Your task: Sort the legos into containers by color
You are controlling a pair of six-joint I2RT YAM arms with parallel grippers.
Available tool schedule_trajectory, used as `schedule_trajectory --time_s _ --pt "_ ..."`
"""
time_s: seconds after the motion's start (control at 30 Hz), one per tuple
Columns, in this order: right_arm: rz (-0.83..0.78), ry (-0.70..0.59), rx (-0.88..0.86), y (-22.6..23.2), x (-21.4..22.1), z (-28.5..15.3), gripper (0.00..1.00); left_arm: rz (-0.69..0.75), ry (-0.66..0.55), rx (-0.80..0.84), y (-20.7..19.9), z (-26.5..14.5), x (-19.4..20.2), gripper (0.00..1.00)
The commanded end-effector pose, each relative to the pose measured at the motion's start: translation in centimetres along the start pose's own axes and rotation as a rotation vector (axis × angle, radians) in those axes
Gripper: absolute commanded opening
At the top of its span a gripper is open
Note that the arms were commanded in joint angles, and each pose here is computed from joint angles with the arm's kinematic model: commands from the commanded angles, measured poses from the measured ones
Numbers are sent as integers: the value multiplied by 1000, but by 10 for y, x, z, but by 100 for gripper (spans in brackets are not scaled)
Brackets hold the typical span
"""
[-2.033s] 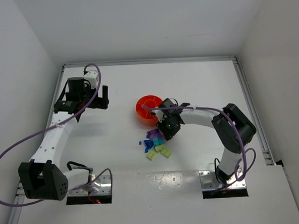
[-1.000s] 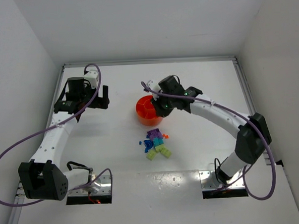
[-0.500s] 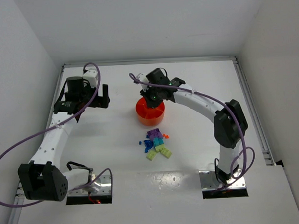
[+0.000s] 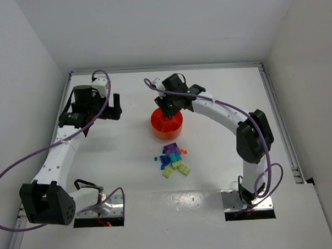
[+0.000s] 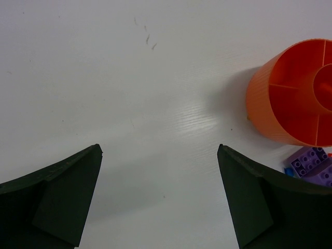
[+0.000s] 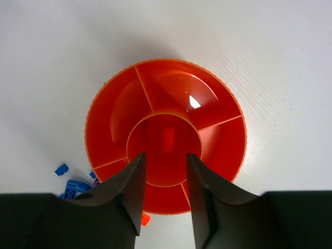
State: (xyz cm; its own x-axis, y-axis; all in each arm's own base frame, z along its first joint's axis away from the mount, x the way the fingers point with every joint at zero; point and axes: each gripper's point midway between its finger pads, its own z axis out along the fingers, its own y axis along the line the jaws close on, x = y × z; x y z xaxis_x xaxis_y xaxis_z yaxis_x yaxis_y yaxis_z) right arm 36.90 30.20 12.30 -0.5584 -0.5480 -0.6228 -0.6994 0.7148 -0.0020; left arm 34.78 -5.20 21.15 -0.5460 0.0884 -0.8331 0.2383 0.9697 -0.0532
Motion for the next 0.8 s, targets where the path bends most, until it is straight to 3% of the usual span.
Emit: schedule_trajectory --time_s 0.0,0.17,0.23,0.3,0.47,0.6,0.77 --pt "8 -32 26 -6 -13 -1 39 -3 -58 2 1 -6 -13 100" --pt "5 -67 0 0 -21 -15 39 -3 -58 2 1 -6 -13 100" --pt "2 -93 -44 9 -20 -39 34 -3 -58 2 1 -6 -13 100" --pt "-27 -108 -75 14 -1 -66 33 8 -67 1 1 -8 -15 100" --pt "-90 42 -125 26 90 -77 31 10 -77 10 0 -10 -19 100" --pt "-148 127 -177 34 149 -69 33 5 -76 13 2 -8 -21 100" --pt "-211 186 -211 37 182 -47 35 6 -77 31 -1 -4 -23 100"
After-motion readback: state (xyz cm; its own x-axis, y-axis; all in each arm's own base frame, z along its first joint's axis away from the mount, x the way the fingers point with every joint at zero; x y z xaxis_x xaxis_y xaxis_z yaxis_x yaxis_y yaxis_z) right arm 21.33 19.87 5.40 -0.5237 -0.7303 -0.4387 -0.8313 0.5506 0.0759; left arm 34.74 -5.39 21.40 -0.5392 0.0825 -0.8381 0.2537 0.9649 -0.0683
